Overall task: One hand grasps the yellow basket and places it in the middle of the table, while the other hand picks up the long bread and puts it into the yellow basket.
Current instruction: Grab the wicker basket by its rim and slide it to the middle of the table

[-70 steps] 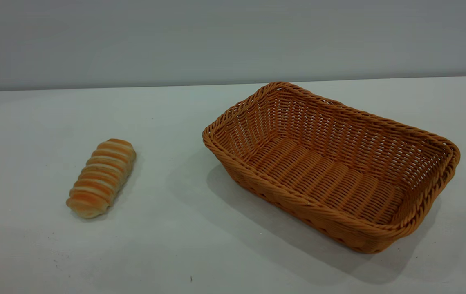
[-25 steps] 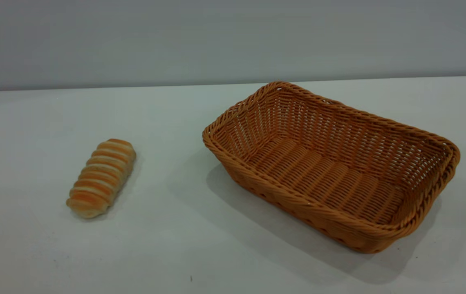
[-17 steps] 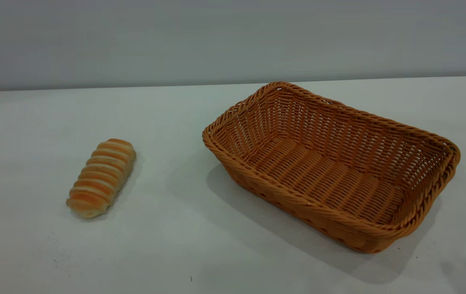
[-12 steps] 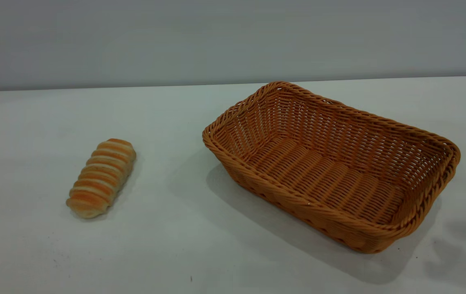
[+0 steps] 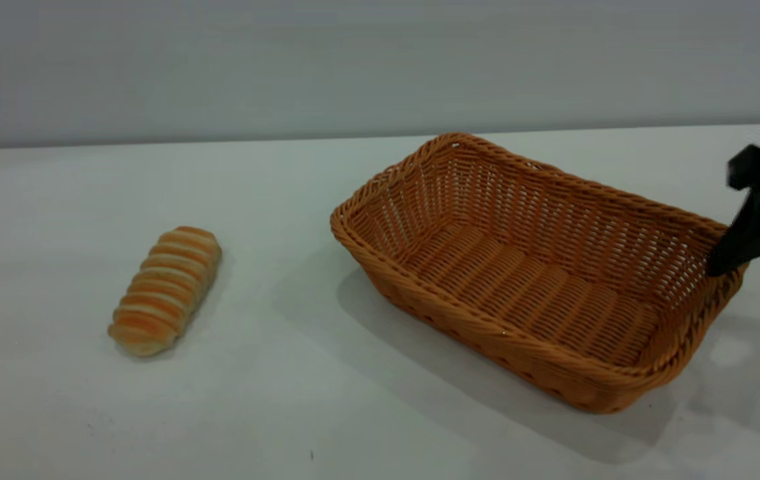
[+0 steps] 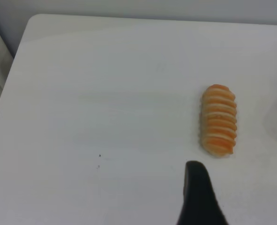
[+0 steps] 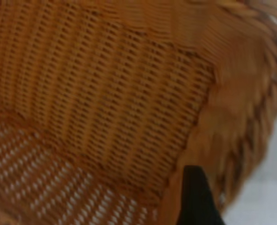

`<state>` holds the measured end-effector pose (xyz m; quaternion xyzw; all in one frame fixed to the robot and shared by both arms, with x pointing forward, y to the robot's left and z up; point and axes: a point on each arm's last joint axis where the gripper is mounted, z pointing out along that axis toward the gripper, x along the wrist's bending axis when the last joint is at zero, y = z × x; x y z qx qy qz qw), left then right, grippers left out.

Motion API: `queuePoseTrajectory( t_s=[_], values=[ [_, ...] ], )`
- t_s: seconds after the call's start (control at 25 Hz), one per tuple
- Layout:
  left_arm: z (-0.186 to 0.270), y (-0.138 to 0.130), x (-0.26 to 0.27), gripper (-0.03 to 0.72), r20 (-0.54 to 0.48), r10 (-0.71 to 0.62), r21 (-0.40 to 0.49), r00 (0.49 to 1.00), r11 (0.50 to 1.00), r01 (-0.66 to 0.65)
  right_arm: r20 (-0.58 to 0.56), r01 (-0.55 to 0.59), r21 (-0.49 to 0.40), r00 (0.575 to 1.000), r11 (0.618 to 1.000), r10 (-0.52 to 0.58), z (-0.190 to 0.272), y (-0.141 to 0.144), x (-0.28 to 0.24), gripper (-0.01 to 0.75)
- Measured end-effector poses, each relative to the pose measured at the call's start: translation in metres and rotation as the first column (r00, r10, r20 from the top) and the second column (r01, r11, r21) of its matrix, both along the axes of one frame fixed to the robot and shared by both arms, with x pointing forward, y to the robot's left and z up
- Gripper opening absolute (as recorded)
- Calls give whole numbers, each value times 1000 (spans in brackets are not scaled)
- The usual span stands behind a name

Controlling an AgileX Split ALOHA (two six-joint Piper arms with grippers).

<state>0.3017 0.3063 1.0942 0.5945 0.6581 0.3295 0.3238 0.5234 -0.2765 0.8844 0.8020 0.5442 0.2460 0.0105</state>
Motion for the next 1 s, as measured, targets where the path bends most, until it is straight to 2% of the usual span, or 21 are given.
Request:
queuePoseTrajectory(
  t_s=[0.28,0.4,0.48,0.6,0.64,0.72,0.84,1.0],
  values=[
    [0,0,0,509,0,0,0,1000,1000,0,-107,56,49,993,997,-51,-43,2,17,524],
    [0,0,0,509,0,0,0,1000,1000,0,-143,72,82,988,994,-59,-58,5,24,476],
    [0,0,0,509,0,0,0,1000,1000,0,-153,79,108,986,991,-61,-61,7,28,369],
    [0,0,0,509,0,0,0,1000,1000,0,-150,90,133,986,987,-69,-60,9,33,143],
    [0,0,0,509,0,0,0,1000,1000,0,-144,88,137,987,987,-68,-59,9,35,94],
    [0,0,0,509,0,0,-1,1000,1000,0,-122,16,151,993,988,2,-55,12,39,96],
    [0,0,0,509,0,0,-1,1000,1000,0,-80,-39,147,996,988,51,-48,21,54,96],
    [0,0,0,509,0,1,-1,1000,1000,-1,-41,-166,113,984,980,171,-35,51,69,96]
  ],
)
